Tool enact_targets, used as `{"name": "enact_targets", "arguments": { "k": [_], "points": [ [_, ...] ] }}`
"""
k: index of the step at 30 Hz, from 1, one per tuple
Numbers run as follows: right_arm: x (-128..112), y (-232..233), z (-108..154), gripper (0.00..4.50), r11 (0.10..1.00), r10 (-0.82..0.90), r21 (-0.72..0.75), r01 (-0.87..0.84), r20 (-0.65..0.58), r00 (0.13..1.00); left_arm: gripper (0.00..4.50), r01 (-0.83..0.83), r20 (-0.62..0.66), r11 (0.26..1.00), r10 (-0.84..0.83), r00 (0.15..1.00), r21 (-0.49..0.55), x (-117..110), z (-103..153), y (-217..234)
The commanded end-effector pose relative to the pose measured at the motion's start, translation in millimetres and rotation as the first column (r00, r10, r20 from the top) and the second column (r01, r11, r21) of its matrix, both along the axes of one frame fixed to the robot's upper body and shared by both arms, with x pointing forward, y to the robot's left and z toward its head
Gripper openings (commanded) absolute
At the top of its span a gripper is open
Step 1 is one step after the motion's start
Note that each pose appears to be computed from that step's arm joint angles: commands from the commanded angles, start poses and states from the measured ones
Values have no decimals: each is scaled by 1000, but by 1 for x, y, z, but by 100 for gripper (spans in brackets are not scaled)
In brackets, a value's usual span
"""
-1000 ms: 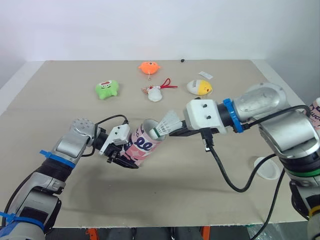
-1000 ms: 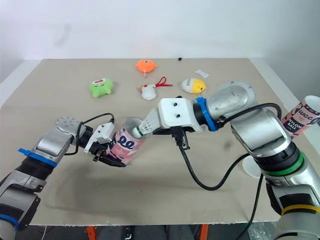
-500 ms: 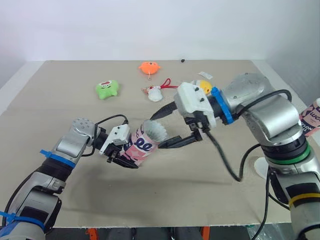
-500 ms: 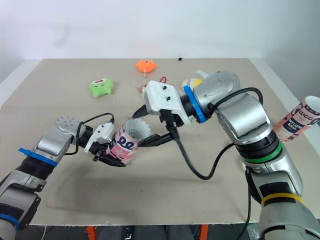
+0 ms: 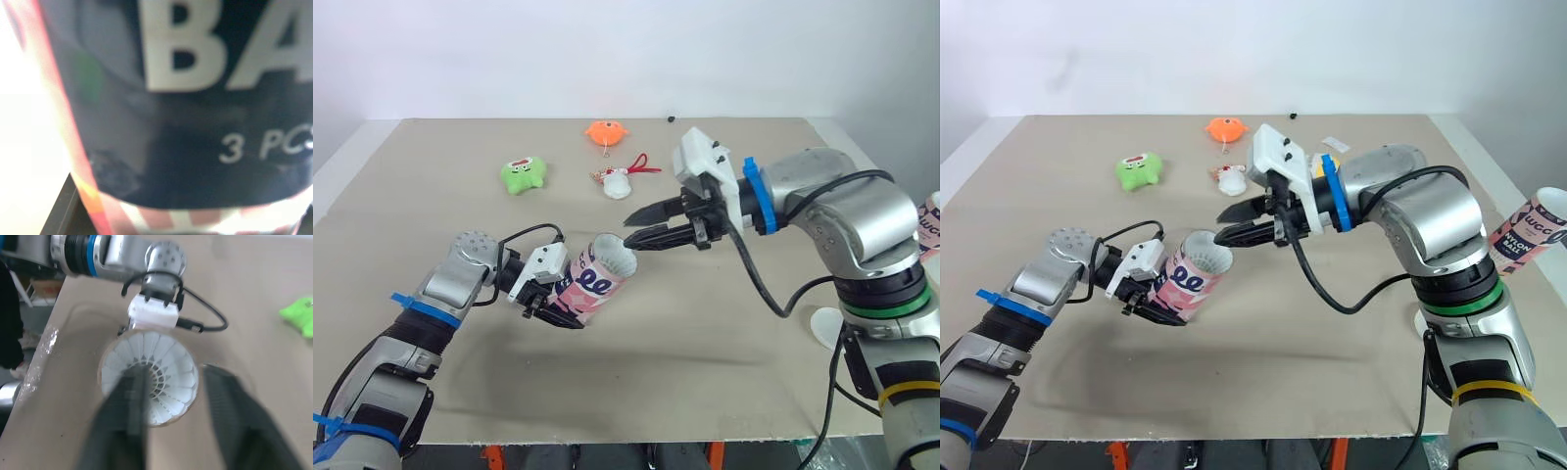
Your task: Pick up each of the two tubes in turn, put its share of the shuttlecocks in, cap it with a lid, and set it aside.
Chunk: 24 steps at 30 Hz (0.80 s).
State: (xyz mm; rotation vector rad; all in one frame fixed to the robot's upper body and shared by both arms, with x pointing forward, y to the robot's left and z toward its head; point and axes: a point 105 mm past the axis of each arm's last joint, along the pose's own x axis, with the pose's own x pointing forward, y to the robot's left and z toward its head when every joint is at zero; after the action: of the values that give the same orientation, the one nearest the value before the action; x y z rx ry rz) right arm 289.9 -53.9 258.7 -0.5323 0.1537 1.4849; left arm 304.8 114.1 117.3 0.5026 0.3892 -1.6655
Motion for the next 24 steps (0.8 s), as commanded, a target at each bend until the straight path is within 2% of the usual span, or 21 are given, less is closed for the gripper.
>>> {"name": "enact_targets", "arguments": {
  "k": [1,7,17,20,24],
  "points": [
    [-3,5,-2,12,998,48,-51,-46,29,998,255,-5,15,1000,5,1000,5,2,2,-1],
    [4,22,-15,12,983,106,-153,-105,-8,994,255,-9,17,1000,9,1000,3,3,1,-1],
    [-4,58,-44,12,876,272,-369,-312,-157,949,255,-11,18,1000,11,1000,-10,5,0,-4],
    [4,71,-56,12,868,248,-393,-305,-189,950,255,-16,25,1000,16,1000,-17,6,0,-6],
    [8,82,-57,12,879,232,-369,-301,-221,947,255,-18,27,999,19,999,-27,6,0,-8]
  ]
}}
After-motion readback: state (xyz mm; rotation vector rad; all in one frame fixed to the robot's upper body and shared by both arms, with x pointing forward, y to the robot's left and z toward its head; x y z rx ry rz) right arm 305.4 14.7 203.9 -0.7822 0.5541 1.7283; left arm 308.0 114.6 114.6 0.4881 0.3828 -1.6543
